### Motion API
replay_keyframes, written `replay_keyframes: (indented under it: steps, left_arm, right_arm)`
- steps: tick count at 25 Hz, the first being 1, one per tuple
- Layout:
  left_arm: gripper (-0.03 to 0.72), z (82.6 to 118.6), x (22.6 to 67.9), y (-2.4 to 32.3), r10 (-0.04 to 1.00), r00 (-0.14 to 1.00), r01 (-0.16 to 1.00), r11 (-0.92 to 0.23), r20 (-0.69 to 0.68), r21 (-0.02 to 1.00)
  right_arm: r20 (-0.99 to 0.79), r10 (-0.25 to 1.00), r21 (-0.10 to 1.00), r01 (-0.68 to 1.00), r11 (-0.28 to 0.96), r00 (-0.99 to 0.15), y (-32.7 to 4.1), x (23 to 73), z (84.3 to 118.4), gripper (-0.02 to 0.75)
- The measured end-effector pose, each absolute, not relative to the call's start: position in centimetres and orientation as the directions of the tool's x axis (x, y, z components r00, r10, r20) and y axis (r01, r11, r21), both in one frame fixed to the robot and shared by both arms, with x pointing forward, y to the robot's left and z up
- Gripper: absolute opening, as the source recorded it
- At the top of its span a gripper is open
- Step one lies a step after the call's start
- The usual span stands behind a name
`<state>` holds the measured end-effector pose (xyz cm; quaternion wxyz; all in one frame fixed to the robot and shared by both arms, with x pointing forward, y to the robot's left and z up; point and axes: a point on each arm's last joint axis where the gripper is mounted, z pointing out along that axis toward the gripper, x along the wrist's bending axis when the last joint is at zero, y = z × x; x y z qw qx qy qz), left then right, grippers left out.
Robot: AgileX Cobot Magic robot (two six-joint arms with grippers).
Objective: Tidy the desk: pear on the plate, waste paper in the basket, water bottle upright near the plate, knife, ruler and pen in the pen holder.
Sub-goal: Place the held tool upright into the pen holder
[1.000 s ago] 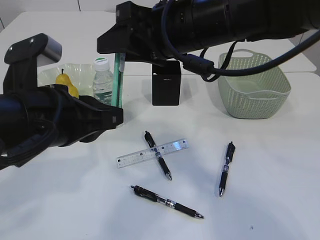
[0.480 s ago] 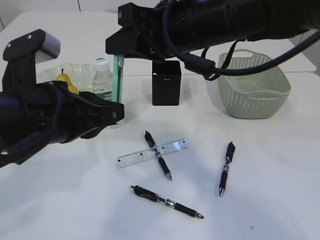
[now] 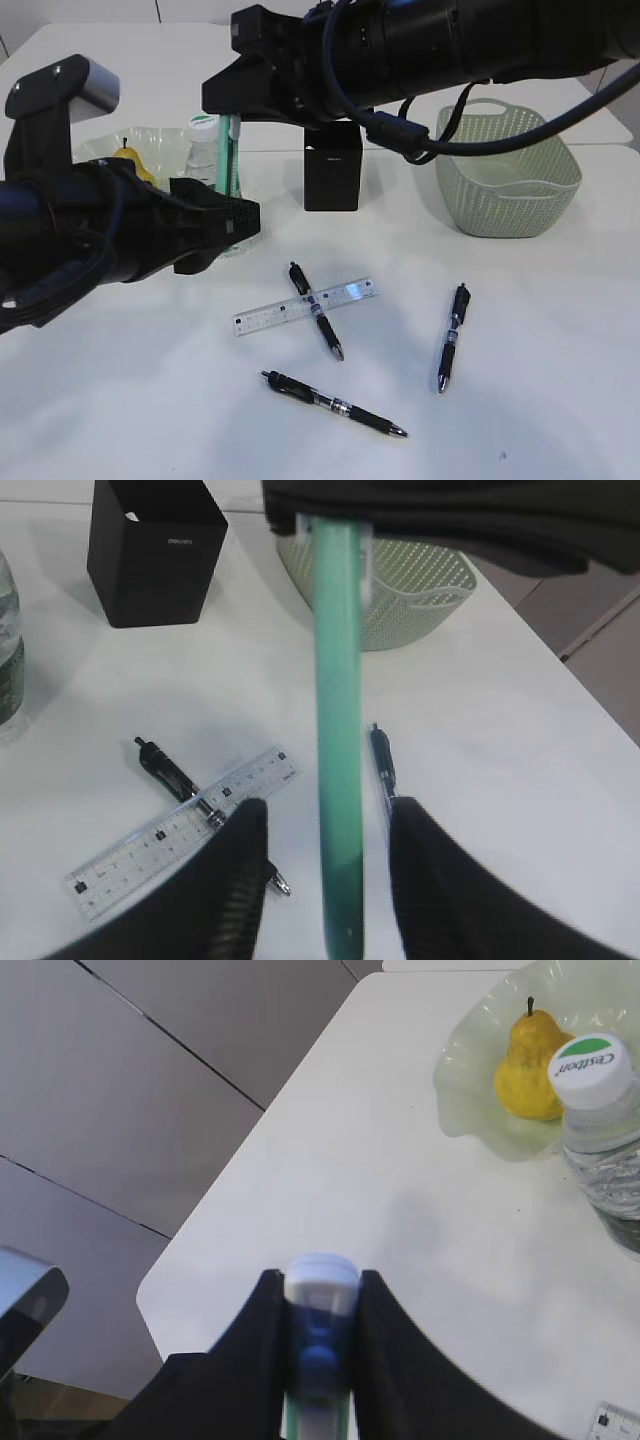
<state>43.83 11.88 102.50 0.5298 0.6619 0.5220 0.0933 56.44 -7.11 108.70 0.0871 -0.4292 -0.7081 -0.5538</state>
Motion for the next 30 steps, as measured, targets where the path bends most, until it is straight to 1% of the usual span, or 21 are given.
replay_keyframes:
  steps: [4, 7, 14, 18, 20, 23, 30]
  left_arm:
    - [0.429, 102.5, 44.0, 12.1, 0.795, 0.436, 0.587, 0.105, -0.423, 0.802]
    - [0.477, 102.5, 44.6, 12.8, 0.810, 0.409, 0.583, 0.121, -0.419, 0.803]
    - [0.496, 102.7, 45.8, 15.5, 0.859, 0.314, 0.593, 0.156, -0.405, 0.790]
    - [0.495, 103.2, 46.1, 17.3, 0.887, 0.297, 0.572, 0.132, -0.355, 0.809]
    - [0.494, 103.5, 46.1, 18.0, 0.893, 0.280, 0.562, 0.145, -0.352, 0.815]
    - [0.493, 104.0, 46.0, 18.4, 0.895, 0.277, 0.548, 0.152, -0.350, 0.822]
    - [0.493, 103.7, 45.8, 18.6, 0.903, 0.265, 0.578, 0.133, -0.340, 0.805]
  right_arm:
    - [0.599, 0.511, 0.710, 0.704, 0.018, -0.616, -7.1, 56.4, 108.7, 0.117]
    - [0.598, 0.513, 0.710, 0.704, 0.017, -0.616, -7.1, 56.5, 108.7, 0.117]
    - [0.606, 0.530, 0.710, 0.703, -0.025, -0.593, -7.1, 56.7, 108.8, 0.116]
    - [0.595, 0.560, 0.720, 0.693, -0.051, -0.577, -7.3, 57.1, 108.8, 0.115]
    - [0.575, 0.580, 0.730, 0.681, -0.047, -0.577, -7.4, 57.3, 108.7, 0.115]
    - [0.562, 0.603, 0.741, 0.669, -0.061, -0.567, -7.6, 57.6, 108.7, 0.115]
    - [0.549, 0.629, 0.751, 0.655, -0.083, -0.550, -7.8, 57.9, 108.7, 0.115]
